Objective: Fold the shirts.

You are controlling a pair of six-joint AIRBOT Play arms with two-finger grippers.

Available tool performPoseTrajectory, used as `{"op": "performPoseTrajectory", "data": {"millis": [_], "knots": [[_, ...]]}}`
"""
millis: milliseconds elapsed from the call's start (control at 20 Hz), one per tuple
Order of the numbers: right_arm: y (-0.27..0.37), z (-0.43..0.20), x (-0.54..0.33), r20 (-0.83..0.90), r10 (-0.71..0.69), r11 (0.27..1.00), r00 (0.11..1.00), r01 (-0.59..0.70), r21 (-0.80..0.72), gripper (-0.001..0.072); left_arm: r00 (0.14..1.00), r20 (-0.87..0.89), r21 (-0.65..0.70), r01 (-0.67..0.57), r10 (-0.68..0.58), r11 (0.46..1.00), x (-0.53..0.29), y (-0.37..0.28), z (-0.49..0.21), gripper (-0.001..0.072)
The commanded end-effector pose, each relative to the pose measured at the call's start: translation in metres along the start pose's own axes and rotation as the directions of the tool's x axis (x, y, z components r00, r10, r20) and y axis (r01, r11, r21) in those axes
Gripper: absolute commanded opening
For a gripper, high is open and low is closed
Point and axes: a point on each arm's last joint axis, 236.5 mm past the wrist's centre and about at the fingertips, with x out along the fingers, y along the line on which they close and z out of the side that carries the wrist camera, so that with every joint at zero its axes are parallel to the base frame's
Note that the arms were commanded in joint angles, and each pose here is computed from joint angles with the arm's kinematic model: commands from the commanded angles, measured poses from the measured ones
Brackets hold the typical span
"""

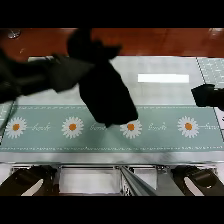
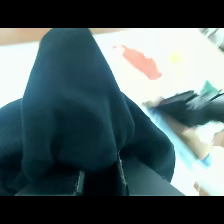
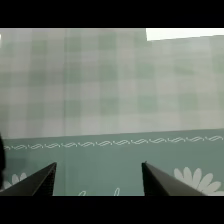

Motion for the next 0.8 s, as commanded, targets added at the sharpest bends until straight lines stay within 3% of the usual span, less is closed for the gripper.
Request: {"op": "performPoseTrajectory", "data": {"millis": [0,100,150,200,250,400,500,600,700,750], "knots": [[0.017,-0.030,0.028,-0.070,0.073,0.995,0.995,-0.068,0.070,0.0610,0.963,-0.224,-0.060,-0.167,0.150,0.984,0.021,0.086,-0.117,0.0034],[0.041,-0.056,0.055,-0.131,0.174,0.978,0.976,-0.155,0.143,0.0610,0.893,-0.369,-0.069,-0.303,0.258,0.951,0.004,0.143,-0.183,0.0049],[0.052,-0.071,0.070,-0.169,0.217,0.965,0.961,-0.185,0.187,0.0610,0.856,-0.419,-0.093,-0.372,0.302,0.924,-0.008,0.165,-0.204,0.0213],[0.062,-0.085,0.085,-0.203,0.257,0.951,0.945,-0.211,0.224,0.0610,0.817,-0.460,-0.112,-0.443,0.349,0.889,-0.023,0.185,-0.217,0.0607],[0.069,-0.095,0.099,-0.229,0.284,0.943,0.931,-0.229,0.240,0.0610,0.783,-0.481,-0.114,-0.502,0.395,0.857,-0.039,0.202,-0.217,0.0700],[0.040,-0.090,0.129,-0.283,0.218,0.953,0.934,-0.141,0.268,0.0610,0.675,-0.524,-0.111,-0.659,0.519,0.744,-0.105,0.241,-0.190,0.0699],[-0.012,-0.082,0.133,-0.284,0.138,0.944,0.949,-0.040,0.327,0.0610,0.627,-0.575,-0.228,-0.739,0.525,0.634,-0.149,0.251,-0.200,0.0699],[-0.036,-0.108,0.132,-0.359,0.120,0.927,0.926,0.025,0.375,0.0610,0.719,-0.609,-0.415,-0.649,0.335,0.637,-0.133,0.216,-0.238,0.0699],[-0.017,-0.143,0.138,-0.418,0.187,0.926,0.889,-0.017,0.378,0.0610,0.802,-0.585,-0.533,-0.495,0.123,0.686,-0.096,0.175,-0.274,0.0699],[-0.001,-0.156,0.140,-0.434,0.232,0.922,0.871,-0.055,0.382,0.0610,0.801,-0.595,-0.557,-0.467,0.062,0.687,-0.086,0.163,-0.294,0.0699]]}}
